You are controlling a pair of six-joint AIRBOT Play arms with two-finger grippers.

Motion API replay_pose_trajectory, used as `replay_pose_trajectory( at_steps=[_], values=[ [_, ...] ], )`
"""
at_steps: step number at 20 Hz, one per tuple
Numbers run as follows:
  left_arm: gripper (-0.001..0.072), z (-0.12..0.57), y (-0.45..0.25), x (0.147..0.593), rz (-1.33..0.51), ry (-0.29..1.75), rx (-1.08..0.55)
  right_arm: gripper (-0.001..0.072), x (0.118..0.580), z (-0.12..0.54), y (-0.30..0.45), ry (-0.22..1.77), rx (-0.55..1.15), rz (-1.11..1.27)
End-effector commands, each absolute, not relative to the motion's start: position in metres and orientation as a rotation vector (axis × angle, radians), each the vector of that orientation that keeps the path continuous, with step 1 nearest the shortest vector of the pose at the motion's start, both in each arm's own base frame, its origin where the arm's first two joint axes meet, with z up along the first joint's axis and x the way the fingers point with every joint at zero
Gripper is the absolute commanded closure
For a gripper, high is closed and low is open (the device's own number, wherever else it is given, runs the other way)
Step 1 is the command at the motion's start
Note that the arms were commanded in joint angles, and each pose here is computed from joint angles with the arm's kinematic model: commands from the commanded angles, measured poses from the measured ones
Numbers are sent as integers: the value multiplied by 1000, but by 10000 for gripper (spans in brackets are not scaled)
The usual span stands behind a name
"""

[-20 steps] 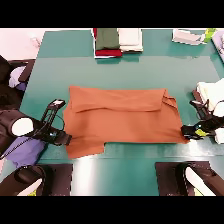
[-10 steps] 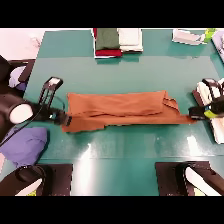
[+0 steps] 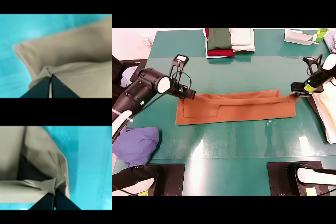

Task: Fold the shirts.

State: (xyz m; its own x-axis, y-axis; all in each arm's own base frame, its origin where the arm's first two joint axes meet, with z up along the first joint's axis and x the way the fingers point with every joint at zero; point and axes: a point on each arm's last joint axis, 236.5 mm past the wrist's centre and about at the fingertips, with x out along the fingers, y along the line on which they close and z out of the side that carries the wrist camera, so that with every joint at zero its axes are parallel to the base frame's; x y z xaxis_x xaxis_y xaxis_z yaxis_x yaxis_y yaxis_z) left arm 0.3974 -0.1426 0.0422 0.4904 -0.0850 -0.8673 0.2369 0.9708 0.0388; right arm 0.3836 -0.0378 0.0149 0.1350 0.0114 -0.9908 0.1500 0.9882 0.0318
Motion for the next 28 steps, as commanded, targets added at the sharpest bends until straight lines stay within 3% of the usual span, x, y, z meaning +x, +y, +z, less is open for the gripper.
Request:
replay_pose_trajectory(
  at_steps=[1, 5, 6, 7, 8, 10, 14, 15, 16, 17, 18, 21, 25, 26, 27, 28],
  values=[
    [686, 47, -129, 435, -161, 958, 74, 696, 417, 6, -28, 1426, 189, -61],
    [683, 41, -119, 443, -141, 955, 53, 685, 431, -5, -26, 1437, 196, -52],
    [595, 41, -119, 443, -141, 956, 52, 553, 435, -4, -20, 1431, 221, -29],
    [289, 41, -120, 443, -140, 955, 45, 303, 442, -1, -16, 1411, 257, -13],
    [206, 41, -120, 443, -135, 957, 36, 201, 448, 5, -15, 1385, 286, 5],
    [211, 41, -119, 441, -130, 970, 35, 200, 452, 16, -16, 1360, 315, 34],
    [213, 30, -115, 423, -116, 1057, 38, 196, 418, -1, -40, 1455, 343, 2],
    [214, 29, -116, 422, -119, 1067, 29, 115, 407, -14, -44, 1492, 365, -10],
    [336, 29, -120, 421, -127, 1069, 12, 99, 398, -27, -46, 1520, 382, -20],
    [581, 29, -125, 420, -144, 1073, -5, 97, 391, -40, -44, 1548, 403, -23],
    [686, 30, -132, 419, -179, 1071, -12, 97, 385, -53, -41, 1572, 421, -21],
    [685, 35, -157, 419, -259, 1053, -89, 102, 385, -77, -21, 1586, 481, 8],
    [685, 37, -167, 418, -286, 1053, -129, 139, 398, -86, -3, 1533, 433, 26],
    [685, 37, -167, 418, -287, 1055, -129, 167, 399, -87, 1, 1529, 423, 34],
    [685, 36, -168, 416, -289, 1062, -134, 257, 401, -87, 6, 1525, 413, 42],
    [686, 36, -168, 415, -291, 1066, -138, 414, 402, -87, 10, 1523, 403, 50]
  ],
)
